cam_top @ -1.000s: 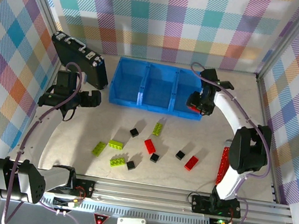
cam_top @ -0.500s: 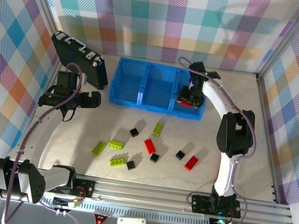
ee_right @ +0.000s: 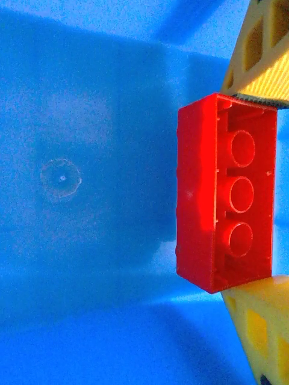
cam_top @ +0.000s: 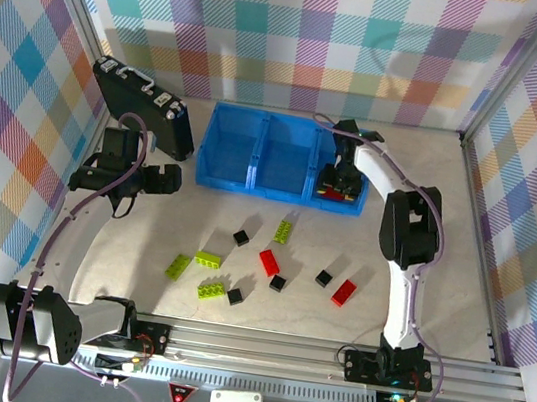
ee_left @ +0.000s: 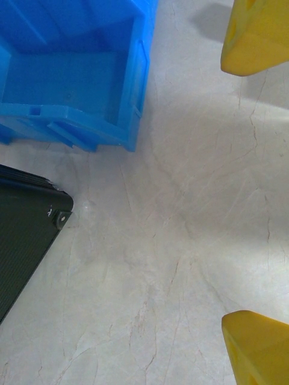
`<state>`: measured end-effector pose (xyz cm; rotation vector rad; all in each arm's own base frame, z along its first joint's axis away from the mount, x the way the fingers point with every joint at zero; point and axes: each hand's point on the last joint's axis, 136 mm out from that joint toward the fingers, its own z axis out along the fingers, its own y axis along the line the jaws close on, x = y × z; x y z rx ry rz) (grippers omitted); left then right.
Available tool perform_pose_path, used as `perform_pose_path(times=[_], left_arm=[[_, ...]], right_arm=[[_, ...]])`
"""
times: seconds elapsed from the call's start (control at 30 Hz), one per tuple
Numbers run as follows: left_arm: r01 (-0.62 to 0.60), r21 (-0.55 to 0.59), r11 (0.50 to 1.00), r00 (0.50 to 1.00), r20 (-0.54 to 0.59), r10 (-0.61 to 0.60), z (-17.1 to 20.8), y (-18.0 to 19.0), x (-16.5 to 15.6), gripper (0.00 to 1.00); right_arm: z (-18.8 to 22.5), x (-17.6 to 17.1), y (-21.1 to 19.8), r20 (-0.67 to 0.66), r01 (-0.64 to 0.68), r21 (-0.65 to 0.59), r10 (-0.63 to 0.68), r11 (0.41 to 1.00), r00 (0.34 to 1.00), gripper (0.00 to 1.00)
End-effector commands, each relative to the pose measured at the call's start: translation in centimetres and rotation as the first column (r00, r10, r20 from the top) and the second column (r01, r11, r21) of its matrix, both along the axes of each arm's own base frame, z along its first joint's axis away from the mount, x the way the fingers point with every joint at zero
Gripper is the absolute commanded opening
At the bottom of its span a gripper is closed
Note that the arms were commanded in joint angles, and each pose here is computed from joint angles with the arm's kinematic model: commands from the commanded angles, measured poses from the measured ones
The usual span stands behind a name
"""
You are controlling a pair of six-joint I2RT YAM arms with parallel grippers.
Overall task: Sort the legos into containers by color
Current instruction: Place the lego in the container.
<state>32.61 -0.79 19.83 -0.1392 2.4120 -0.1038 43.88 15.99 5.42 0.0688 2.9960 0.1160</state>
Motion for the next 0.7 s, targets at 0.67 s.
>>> perform_pose_path(times=[0.67], left_arm=[[-0.005,-0.007,1.0,1.0,0.016,0.005,0.7,0.2,-0.2,1.0]], right_arm=[[2.7,0.8,-0.6,0.043,0.008,-0.035,-0.006,0.999,0.999,0.7]])
